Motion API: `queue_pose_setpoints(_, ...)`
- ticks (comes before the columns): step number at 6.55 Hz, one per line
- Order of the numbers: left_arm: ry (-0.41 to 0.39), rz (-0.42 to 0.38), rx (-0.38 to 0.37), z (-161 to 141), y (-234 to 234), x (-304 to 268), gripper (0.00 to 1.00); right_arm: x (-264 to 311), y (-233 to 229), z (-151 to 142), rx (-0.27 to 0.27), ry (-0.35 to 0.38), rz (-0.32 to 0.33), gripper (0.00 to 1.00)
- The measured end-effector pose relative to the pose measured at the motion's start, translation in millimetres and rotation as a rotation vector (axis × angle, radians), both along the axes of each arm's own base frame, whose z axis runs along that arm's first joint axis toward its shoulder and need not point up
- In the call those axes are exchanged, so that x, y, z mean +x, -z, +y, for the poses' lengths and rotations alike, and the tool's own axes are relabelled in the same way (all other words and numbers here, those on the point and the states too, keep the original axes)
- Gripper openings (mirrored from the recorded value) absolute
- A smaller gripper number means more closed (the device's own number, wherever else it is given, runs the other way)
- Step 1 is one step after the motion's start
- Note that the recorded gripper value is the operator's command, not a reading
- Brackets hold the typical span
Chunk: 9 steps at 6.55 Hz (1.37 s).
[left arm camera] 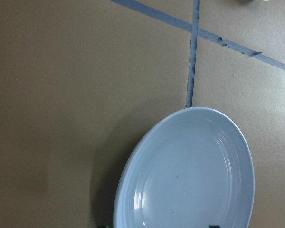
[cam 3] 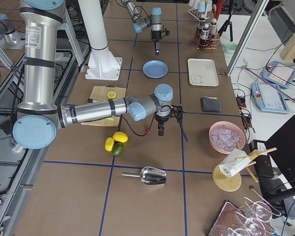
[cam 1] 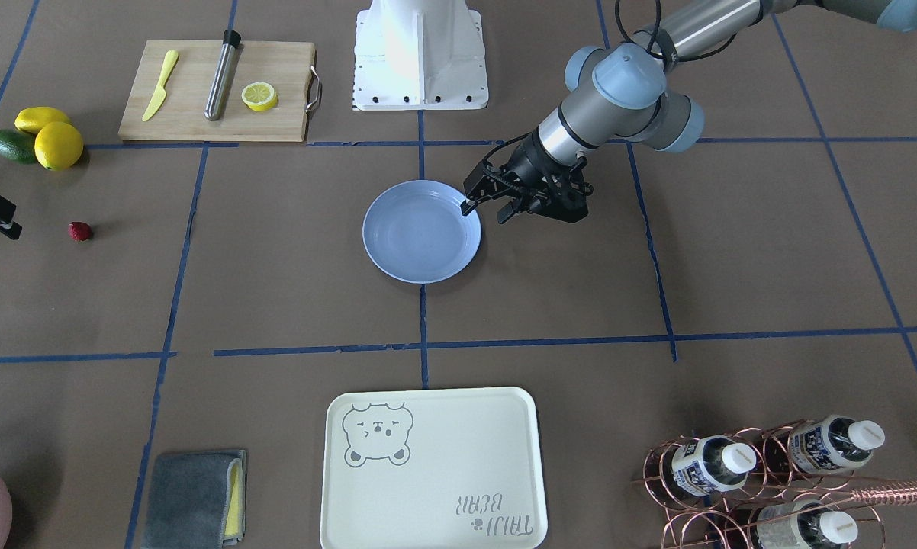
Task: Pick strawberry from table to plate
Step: 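Grasp the red strawberry with the right gripper while the left arm draws back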
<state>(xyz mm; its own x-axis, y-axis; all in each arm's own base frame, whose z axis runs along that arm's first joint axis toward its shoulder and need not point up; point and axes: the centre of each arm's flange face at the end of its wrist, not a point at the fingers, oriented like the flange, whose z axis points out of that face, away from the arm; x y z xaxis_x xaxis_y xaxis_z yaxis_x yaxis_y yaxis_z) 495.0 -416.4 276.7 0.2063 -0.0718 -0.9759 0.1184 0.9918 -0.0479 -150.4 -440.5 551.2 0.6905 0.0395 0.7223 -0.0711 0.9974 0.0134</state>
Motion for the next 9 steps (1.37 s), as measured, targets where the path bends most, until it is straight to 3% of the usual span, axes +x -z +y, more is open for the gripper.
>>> queue_pose_setpoints(1,0.007,0.000,0.000,-3.1,0.2,-2.9,0.77,-31.8,-3.6,17.6,0.001,-0.030,0.007,1.00)
queue_pose_setpoints(3,0.019,0.001,0.001,-9.0,0.4,-8.5,0.77,-71.1,-13.9,36.9,-0.005,-0.016,0.026,0.98)
queue_pose_setpoints(7,0.024,0.003,0.002,-10.7,1.3,-11.0,0.77,-89.5,-43.6,46.3,0.000,0.016,0.024,0.88)
queue_pose_setpoints(8,0.025,0.002,0.001,-10.6,0.6,-11.1,0.77,-92.4,-46.6,47.9,-0.003,0.024,0.025,0.75)
queue_pose_setpoints(9,0.024,0.000,0.001,-10.1,-0.6,-11.0,0.77,-93.8,-47.8,49.3,-0.005,0.029,0.025,0.49)
